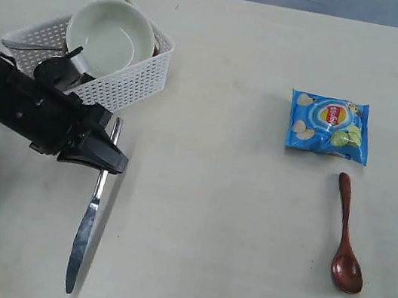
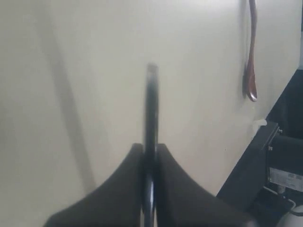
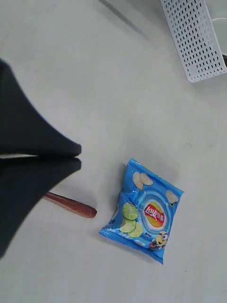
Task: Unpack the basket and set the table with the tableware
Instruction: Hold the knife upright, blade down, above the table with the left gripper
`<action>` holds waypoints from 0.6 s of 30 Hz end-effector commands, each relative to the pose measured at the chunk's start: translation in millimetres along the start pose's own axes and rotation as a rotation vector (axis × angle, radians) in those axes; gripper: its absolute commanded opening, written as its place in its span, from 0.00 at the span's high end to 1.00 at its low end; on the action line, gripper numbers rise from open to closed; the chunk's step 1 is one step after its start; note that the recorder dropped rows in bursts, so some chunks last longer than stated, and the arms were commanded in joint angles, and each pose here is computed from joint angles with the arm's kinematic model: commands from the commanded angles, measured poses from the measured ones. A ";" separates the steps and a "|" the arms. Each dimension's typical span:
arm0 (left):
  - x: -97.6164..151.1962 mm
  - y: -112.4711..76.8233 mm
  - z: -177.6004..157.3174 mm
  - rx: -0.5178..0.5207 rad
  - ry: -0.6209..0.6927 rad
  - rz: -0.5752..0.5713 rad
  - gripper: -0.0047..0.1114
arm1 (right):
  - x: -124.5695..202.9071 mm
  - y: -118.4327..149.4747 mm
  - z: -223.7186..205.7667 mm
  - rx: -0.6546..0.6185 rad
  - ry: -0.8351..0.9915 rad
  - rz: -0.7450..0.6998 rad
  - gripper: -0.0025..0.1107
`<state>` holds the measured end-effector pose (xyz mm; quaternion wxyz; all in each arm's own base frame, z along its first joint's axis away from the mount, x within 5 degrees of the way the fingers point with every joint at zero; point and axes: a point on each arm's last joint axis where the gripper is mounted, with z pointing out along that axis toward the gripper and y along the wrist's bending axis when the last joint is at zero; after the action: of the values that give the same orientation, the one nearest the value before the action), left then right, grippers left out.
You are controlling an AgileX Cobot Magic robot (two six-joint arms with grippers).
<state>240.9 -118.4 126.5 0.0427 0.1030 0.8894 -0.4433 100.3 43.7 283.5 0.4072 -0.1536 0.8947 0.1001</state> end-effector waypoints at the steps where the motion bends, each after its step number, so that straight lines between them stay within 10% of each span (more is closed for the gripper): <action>1: -0.9 -13.7 -9.7 0.024 -0.041 0.019 0.96 | -1.0 0.1 -1.0 -0.001 -0.015 -0.012 0.98; 18: 15.7 -0.2 -5.8 -0.053 -0.062 -0.029 0.96 | -1.6 0.1 -1.0 -0.002 -0.022 -0.012 0.98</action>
<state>224.3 -111.2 125.8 0.0568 0.0866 0.9036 -0.4157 100.4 43.8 283.7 0.4083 -0.1543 0.8941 0.1000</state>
